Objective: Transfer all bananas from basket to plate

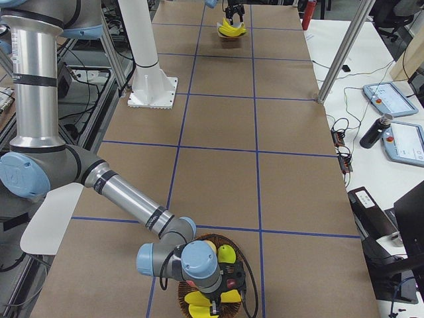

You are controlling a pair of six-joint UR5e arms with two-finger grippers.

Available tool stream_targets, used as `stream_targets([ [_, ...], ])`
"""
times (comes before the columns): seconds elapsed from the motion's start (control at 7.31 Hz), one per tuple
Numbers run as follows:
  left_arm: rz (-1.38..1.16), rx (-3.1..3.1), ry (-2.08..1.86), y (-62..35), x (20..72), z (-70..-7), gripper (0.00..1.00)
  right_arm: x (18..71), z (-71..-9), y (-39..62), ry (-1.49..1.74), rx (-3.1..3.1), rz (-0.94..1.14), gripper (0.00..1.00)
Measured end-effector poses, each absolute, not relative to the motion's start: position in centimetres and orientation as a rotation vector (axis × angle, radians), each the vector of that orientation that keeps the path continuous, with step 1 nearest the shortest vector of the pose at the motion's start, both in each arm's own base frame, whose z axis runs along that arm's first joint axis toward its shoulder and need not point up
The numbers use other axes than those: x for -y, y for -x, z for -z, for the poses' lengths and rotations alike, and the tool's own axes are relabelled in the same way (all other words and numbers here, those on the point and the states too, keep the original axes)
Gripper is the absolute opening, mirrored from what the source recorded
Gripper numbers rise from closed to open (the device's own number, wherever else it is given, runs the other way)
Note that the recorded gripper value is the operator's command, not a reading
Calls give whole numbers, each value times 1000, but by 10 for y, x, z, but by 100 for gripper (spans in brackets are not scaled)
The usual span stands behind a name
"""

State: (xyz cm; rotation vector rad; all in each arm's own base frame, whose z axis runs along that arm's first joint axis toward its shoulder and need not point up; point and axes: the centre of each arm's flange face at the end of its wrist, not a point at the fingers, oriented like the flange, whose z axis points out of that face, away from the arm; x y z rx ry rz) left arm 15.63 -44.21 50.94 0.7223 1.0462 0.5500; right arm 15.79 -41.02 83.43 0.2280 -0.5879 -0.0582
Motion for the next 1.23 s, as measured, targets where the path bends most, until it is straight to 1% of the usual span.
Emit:
stream_targets([
  [0.27,-483,-1086,-695,-161,449,-495,100,445,-756,-167,-213,615,6,0],
  [0.41,-421,-1126,-676,-168,460,-476,100,459,-712,-167,-209,664,-65,0],
  [0.82,-260,-1289,-598,-213,495,-390,100,481,-603,-129,-169,919,-312,0],
  [1.23,-158,-1460,-501,-271,501,-294,100,515,-454,-36,-68,1057,-482,0],
])
